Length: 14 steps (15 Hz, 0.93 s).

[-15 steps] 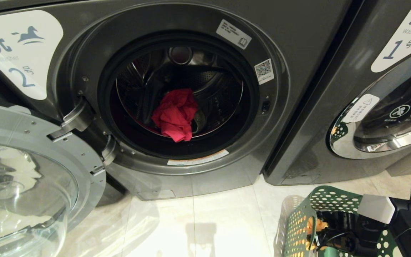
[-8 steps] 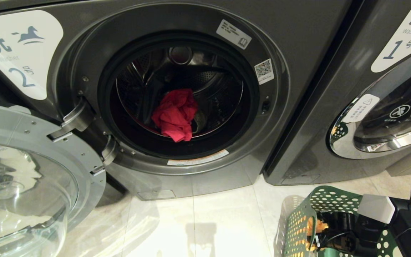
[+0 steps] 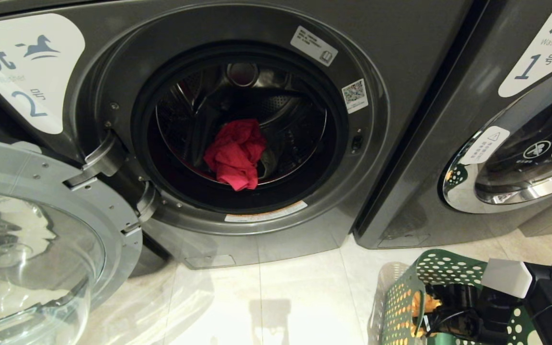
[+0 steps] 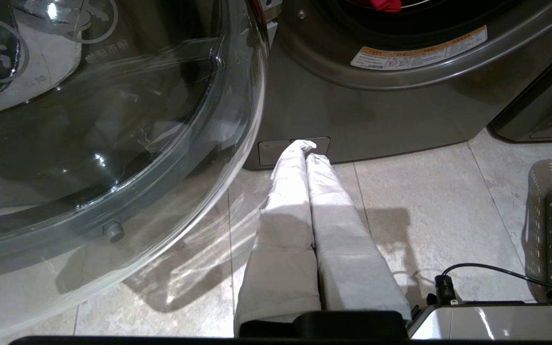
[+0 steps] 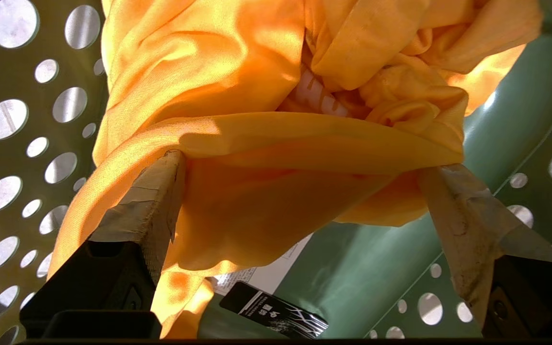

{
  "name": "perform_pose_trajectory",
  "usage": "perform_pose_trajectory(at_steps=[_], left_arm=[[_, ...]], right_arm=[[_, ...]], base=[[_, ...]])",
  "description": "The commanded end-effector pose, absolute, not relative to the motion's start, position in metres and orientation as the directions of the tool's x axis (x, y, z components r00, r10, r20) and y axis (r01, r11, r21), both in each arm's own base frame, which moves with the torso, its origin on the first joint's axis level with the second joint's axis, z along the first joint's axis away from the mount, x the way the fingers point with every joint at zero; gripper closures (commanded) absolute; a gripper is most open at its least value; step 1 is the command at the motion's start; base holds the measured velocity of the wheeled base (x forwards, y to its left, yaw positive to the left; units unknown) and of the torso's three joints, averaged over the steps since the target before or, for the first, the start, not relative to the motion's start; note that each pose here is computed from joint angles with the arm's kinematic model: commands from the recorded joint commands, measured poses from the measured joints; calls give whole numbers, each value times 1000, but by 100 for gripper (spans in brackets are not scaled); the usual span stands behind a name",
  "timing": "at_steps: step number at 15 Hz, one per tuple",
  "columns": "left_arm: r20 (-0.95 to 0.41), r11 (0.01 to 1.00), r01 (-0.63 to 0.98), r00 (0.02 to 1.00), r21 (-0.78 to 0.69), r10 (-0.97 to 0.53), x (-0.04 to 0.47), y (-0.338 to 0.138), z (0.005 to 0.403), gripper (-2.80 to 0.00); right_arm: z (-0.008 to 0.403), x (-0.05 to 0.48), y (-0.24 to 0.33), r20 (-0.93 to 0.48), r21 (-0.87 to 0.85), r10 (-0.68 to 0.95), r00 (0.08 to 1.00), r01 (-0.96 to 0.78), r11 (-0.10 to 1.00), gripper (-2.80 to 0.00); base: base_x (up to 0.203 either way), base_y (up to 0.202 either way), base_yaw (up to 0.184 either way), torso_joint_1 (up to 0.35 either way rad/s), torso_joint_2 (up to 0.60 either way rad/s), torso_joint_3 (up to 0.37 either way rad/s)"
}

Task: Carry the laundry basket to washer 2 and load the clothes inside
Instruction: Place the clothes into the washing machine

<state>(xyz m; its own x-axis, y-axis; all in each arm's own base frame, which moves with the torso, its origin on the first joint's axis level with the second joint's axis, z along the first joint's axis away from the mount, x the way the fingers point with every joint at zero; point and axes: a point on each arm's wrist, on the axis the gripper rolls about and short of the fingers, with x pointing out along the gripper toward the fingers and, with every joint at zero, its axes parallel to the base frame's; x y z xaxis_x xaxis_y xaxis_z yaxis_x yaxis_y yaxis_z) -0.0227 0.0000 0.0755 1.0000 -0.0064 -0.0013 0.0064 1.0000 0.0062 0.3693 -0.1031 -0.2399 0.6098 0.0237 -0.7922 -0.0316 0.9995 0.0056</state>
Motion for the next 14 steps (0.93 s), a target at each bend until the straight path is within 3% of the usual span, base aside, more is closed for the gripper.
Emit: perform_pose_trajectory(at_steps=[1, 14], left_arm=[[-2, 1000, 6, 1000, 6, -6, -23, 0, 76, 0], [-2, 1000, 6, 1000, 6, -6, -23, 0, 76, 0]], right_arm=[[-238, 370, -100, -789, -23, -1, 615, -27, 999, -280], [-239, 362, -90, -793, -80, -58, 606, -9, 997, -280]], base=[[0, 0, 0, 0, 0, 0], [0, 0, 0, 0, 0, 0]])
